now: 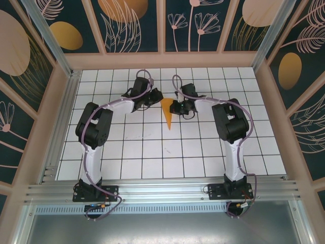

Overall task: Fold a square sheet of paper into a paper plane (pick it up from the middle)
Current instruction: Fold the wing for the fifth time at the center of the table.

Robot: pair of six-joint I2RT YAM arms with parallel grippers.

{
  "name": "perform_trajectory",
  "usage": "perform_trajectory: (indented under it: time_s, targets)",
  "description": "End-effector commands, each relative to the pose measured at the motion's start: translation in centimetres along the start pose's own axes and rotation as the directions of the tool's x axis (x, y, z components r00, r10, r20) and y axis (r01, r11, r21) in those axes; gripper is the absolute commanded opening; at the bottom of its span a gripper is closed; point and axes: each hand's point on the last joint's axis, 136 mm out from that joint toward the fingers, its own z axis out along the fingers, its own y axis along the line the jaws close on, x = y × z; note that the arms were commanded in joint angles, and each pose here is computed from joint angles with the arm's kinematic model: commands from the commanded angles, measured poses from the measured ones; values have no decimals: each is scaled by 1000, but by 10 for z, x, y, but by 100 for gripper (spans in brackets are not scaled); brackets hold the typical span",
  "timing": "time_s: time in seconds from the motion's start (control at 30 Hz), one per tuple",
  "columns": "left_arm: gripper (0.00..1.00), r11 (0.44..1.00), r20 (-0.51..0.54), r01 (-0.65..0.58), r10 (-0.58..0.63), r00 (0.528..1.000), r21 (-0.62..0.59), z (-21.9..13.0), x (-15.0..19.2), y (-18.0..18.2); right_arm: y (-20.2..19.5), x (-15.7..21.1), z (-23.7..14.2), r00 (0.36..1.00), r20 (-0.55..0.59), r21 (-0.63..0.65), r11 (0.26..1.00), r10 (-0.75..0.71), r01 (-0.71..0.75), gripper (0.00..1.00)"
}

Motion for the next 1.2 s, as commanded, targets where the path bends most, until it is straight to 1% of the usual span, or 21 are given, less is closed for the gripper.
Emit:
perform_trajectory:
  time_s: [0.0, 0.07, 0.27, 0.43, 0.6, 0.7, 0.83, 1.0, 1.07, 1.17]
  targets:
    - [9, 1000, -59, 6, -7, 998, -28, 15, 21, 16, -23, 77, 11, 971, -220, 81, 994, 92, -75, 0]
    - [9, 999, -74, 14, -17, 997, -43, 21, 27, 24, -20, 79, 9, 971, -219, 66, 994, 94, -81, 0]
    - [8, 989, -101, 26, -41, 994, -149, 32, 38, 54, -16, 79, 6, 973, -214, 46, 996, 88, -80, 0]
    - [6, 963, -107, 35, -66, 992, -268, 34, 48, 86, -9, 63, 0, 981, -175, 29, 997, 80, -76, 0]
    - [5, 957, -125, 45, -84, 989, -287, 34, 57, 96, 21, 39, -19, 994, -99, -73, 997, 33, -40, 0]
    - [3, 954, -128, 47, -89, 988, -297, 34, 59, 97, 41, 34, -27, 996, -85, -123, 992, 3, -13, 1]
    - [2, 949, -135, 52, -98, 986, -311, 34, 60, 100, 53, 38, -25, 996, -87, -132, 991, -26, 14, 2]
    - [2, 944, -144, 64, -116, 983, -322, 35, 64, 104, 60, 24, -33, 1000, 6, -127, 992, -11, 11, 2]
    - [2, 943, -145, 74, -127, 981, -325, 35, 65, 104, 64, 25, -31, 1000, -3, -130, 991, -15, 15, 2]
    - [2, 937, -137, 92, -146, 980, -336, 35, 64, 105, 65, 35, -19, 998, -52, -110, 994, -23, 17, 2]
